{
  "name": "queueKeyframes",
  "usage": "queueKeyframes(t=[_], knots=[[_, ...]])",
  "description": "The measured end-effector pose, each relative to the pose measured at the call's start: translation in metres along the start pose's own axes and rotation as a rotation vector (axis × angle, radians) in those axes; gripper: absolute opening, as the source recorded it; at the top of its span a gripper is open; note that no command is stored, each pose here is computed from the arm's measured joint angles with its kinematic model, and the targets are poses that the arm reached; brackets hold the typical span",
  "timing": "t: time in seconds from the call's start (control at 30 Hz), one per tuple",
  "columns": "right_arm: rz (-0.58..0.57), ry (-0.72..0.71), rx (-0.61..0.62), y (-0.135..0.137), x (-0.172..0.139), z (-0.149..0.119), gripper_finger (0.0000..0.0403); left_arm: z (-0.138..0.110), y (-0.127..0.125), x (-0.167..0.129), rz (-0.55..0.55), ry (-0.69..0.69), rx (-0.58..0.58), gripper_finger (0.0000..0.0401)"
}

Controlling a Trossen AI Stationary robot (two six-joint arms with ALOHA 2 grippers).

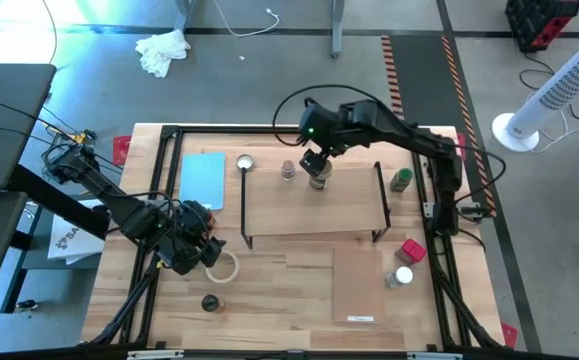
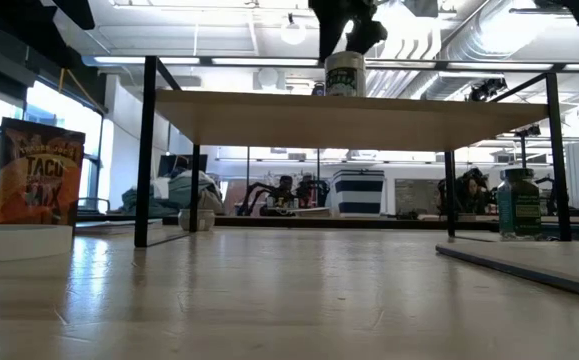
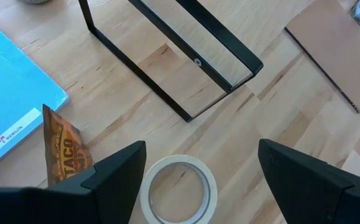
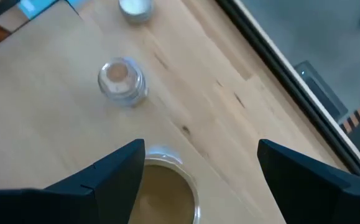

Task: Shelf spices
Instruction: Remove the brown seasoning bottle from the shelf

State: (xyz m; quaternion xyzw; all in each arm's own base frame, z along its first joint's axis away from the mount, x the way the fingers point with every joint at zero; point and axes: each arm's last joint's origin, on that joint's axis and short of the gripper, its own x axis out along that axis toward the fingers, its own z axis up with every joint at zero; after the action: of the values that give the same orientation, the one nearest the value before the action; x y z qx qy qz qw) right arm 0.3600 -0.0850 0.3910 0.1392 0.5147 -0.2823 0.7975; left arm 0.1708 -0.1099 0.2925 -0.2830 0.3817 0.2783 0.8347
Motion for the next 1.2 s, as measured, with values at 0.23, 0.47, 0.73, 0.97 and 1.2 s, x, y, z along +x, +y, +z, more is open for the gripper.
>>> queueKeyframes(t=[0.23, 0.47, 0.73, 0.97, 1.2], knots=[[0.077, 0.069, 0.01, 0.004, 0.002, -0.004, 0.0309, 0.0, 0.0, 0.0, -0.002, 0.011, 0.001, 0.0307], [0.11, 0.128, -0.012, 0.007, 0.002, -0.009, 0.0309, -0.001, 0.0, 0.0, -0.005, 0.03, 0.034, 0.0307], [0.146, 0.15, -0.016, 0.009, 0.001, -0.011, 0.0309, -0.001, 0.0, 0.0, -0.008, 0.045, 0.035, 0.0307], [0.141, 0.151, 0.016, 0.011, 0.001, -0.011, 0.0309, -0.001, 0.0, 0.0, -0.008, 0.047, 0.028, 0.0307], [0.128, 0.114, -0.035, 0.007, -0.009, -0.013, 0.0309, -0.002, 0.0, 0.0, -0.011, 0.059, 0.028, 0.0307]])
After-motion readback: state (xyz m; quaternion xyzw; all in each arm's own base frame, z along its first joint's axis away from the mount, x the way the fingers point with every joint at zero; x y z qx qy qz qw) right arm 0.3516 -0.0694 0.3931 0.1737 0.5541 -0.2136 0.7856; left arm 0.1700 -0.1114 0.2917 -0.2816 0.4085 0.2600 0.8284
